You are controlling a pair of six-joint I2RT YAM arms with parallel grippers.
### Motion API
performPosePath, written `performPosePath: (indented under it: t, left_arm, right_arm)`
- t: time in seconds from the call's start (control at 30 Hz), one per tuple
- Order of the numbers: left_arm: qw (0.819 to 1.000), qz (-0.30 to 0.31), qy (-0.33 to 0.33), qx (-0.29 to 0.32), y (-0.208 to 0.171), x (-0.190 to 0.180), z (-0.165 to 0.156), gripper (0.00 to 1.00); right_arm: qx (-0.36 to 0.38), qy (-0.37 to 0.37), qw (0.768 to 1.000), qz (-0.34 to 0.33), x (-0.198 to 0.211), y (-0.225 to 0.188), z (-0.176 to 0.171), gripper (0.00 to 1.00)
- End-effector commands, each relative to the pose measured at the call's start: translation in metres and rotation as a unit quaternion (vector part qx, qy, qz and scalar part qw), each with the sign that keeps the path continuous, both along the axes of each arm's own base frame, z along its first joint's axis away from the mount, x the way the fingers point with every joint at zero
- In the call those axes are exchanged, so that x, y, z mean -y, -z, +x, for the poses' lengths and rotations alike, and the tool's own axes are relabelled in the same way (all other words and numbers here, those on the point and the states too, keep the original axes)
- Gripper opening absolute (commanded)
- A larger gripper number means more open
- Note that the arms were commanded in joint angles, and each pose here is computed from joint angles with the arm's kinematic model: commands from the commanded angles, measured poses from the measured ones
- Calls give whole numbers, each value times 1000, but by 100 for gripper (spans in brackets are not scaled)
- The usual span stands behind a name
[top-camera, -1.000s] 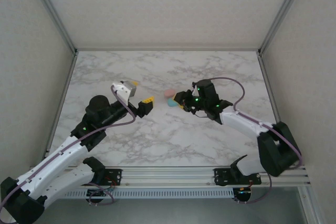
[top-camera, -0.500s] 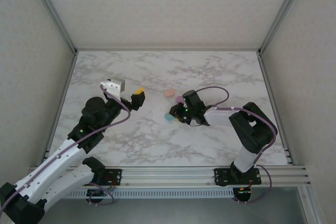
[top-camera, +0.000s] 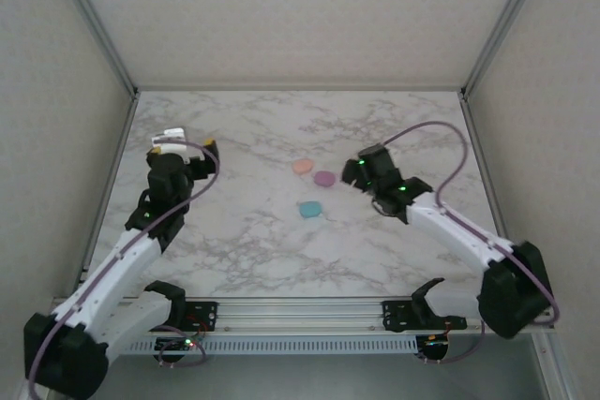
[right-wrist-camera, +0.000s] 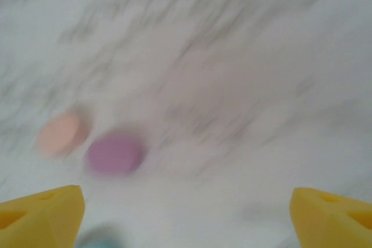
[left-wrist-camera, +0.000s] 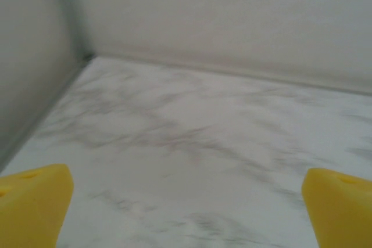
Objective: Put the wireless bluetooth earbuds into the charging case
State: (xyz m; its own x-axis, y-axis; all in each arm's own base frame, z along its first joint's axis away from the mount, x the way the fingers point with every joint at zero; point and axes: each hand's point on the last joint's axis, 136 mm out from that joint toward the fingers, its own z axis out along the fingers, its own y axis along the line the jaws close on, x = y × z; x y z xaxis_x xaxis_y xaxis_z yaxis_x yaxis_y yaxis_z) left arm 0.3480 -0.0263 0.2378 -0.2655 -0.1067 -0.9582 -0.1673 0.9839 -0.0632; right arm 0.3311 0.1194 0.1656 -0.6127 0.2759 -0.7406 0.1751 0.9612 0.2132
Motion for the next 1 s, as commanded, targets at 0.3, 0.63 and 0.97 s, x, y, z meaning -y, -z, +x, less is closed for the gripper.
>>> performPosePath:
  t: [0.3,0.63,0.97]
  left_arm:
    - [990,-11,-100,-102,117,-73,58,100]
    - [998,-16,33,-50,149,-31,48,100]
    - [999,-8,29,-46,148,-30,48,100]
  right_arm:
    - [118,-89,966,-212,78,62,65,98]
    - [158,-119,974,-108,86,82,58,99]
    - [142,-57,981,-121,106,83,62,99]
